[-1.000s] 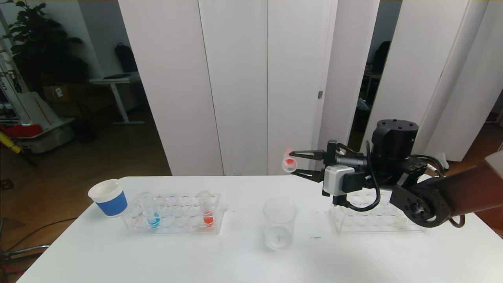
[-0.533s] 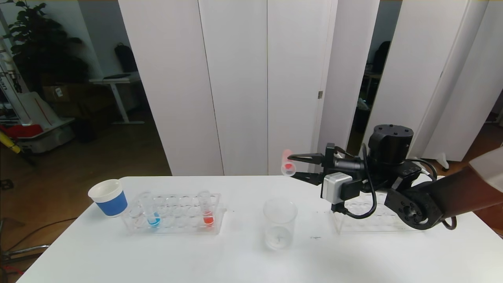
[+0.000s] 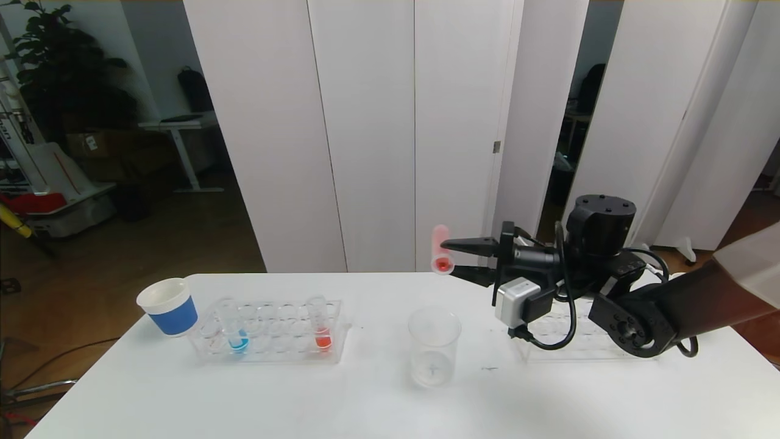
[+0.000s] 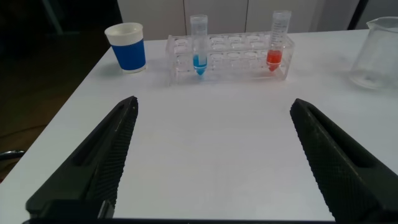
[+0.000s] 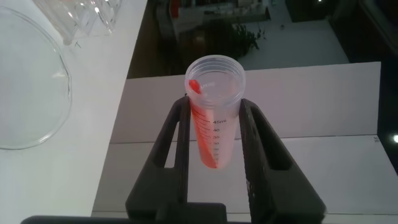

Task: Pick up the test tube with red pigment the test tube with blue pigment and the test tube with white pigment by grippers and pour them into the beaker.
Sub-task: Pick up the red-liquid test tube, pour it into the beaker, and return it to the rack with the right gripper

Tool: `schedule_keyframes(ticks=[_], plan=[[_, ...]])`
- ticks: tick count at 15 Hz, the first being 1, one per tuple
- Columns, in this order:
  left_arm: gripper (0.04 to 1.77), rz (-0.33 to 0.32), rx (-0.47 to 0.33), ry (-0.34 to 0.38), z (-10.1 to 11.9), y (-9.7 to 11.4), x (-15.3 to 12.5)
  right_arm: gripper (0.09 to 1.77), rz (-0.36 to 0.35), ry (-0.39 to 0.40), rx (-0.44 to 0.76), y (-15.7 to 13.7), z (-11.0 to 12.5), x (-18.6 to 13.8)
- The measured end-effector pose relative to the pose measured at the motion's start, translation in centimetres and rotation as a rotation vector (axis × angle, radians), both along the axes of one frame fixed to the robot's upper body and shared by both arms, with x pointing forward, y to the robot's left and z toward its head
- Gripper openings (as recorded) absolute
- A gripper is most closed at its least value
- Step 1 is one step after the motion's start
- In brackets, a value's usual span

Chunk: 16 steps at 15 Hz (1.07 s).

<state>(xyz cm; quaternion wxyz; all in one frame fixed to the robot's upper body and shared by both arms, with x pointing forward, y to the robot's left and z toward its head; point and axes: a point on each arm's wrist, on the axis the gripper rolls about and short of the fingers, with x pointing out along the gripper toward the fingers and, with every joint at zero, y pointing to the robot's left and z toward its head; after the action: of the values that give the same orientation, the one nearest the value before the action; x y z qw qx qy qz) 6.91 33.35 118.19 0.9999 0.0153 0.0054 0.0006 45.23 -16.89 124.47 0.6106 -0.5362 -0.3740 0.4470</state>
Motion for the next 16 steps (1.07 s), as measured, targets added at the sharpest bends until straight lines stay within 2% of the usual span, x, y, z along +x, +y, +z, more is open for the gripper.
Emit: schedule_keyframes(ticks=[6,16], plan=[[1.75,0.0,0.0,0.0,0.0,0.0,0.0,0.59,0.007,-0.088,-0.017,0.3,0.4,0.4],[1.75,0.0,0.0,0.0,0.0,0.0,0.0,0.59,-0.007,-0.117,-0.025,-0.1,0.2,1.2]])
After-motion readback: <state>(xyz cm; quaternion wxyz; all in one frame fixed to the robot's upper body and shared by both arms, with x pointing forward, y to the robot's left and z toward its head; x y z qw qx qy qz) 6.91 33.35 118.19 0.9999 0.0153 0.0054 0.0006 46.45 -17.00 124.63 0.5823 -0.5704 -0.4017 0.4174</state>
